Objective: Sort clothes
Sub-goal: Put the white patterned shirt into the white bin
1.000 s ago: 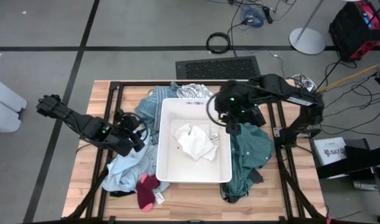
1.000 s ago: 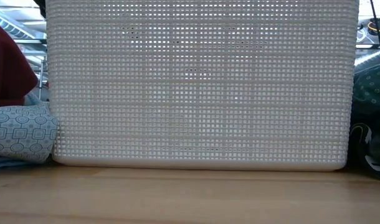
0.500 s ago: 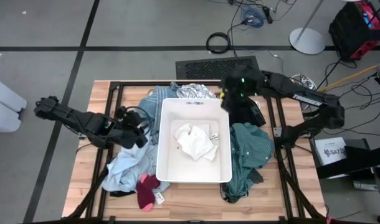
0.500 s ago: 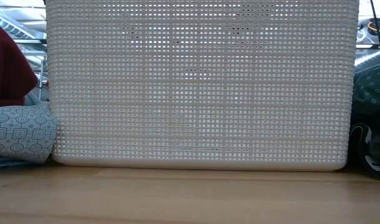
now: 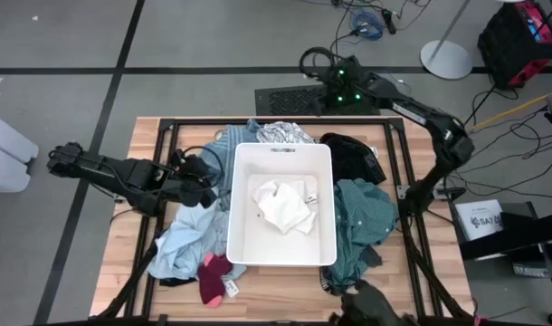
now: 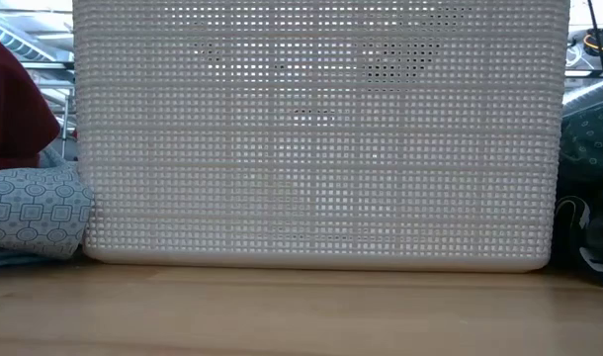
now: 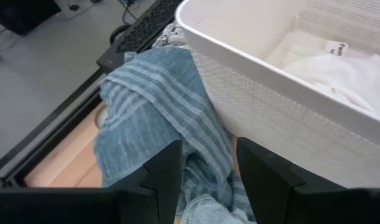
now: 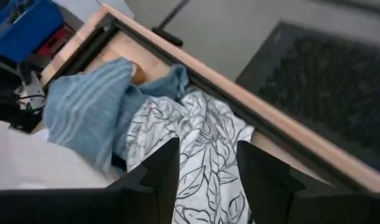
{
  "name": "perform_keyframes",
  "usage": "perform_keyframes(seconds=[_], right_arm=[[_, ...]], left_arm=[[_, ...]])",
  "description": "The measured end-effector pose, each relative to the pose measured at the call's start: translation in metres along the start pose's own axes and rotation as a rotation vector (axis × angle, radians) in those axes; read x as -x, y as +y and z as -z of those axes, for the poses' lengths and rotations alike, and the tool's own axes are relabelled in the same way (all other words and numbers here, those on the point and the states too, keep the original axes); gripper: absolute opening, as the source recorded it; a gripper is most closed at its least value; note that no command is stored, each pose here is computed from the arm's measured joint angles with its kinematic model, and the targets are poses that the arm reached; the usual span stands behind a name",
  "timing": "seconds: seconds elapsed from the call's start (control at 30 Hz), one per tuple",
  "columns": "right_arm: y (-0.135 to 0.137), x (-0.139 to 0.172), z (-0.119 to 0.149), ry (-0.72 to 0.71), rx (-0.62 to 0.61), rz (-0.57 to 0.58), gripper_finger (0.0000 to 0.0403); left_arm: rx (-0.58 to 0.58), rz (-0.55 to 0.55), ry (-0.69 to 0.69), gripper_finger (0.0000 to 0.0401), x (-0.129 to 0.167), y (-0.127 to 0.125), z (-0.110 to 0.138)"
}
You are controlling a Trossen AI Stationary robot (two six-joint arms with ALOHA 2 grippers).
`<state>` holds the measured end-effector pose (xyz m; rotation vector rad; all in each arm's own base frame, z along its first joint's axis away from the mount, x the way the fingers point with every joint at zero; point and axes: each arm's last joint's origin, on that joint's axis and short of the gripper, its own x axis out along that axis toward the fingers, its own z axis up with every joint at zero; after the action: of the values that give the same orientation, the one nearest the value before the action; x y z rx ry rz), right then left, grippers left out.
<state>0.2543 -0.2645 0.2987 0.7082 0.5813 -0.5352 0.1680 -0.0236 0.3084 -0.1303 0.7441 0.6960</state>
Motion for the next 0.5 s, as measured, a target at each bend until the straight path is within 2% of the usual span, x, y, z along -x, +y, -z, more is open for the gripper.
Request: perform_keyframes(seconds=[0.1, 0.27, 0.5], right_arm=[[-0.013, -0.026, 0.006, 0.073, -0.040, -0.006, 0.0146], [-0.023, -0.062, 0.021, 0.207, -0.053, -0.092, 0.0146], [-0.013, -0.090, 0.042, 0.324, 0.025, -0.110, 0.0146]], left_arm=[[0.003, -0.007, 0.008, 0.0162, -0.002, 0.002, -0.001], [-0.003, -0.011, 0.024, 0.0162, -0.004, 0.005, -0.002], [-0.003, -0.022, 0.029, 0.0162, -0.006, 0.007, -0.003]])
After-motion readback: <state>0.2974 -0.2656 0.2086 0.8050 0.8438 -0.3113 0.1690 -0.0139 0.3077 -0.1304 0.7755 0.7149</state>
